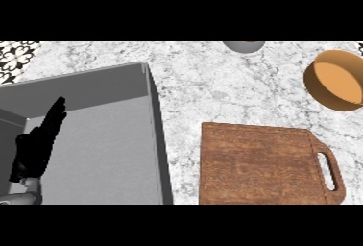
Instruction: Pick the eggplant from the cutting board and place it in the pot
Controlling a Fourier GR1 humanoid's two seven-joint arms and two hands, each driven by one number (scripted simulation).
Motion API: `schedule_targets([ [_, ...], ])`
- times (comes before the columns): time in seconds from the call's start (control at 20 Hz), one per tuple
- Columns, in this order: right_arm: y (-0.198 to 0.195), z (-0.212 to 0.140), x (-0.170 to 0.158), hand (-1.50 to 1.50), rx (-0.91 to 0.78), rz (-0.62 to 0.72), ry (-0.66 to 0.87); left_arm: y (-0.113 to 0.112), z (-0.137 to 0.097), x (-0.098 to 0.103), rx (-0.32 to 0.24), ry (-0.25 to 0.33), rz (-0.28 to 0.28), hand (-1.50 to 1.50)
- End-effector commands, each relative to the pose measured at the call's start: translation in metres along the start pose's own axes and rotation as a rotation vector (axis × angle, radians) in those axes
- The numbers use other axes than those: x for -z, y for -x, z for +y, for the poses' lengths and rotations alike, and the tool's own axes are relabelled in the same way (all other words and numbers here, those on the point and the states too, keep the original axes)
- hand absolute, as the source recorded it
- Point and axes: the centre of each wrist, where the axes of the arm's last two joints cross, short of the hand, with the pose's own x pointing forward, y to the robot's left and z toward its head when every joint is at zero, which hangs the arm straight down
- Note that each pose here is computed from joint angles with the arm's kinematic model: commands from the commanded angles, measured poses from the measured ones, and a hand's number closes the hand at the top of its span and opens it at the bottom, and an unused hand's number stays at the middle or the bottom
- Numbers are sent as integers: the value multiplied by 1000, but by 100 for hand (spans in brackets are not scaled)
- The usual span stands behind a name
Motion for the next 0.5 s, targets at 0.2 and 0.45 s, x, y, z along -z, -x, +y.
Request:
schedule_targets([
  [0.2,19,28,-8,-150,146,100,-79,-4,-7,10,2,20,-18,0],
  [0.45,35,23,-9,-150,249,66,-97,-9,-9,10,-14,14,-33,0],
])
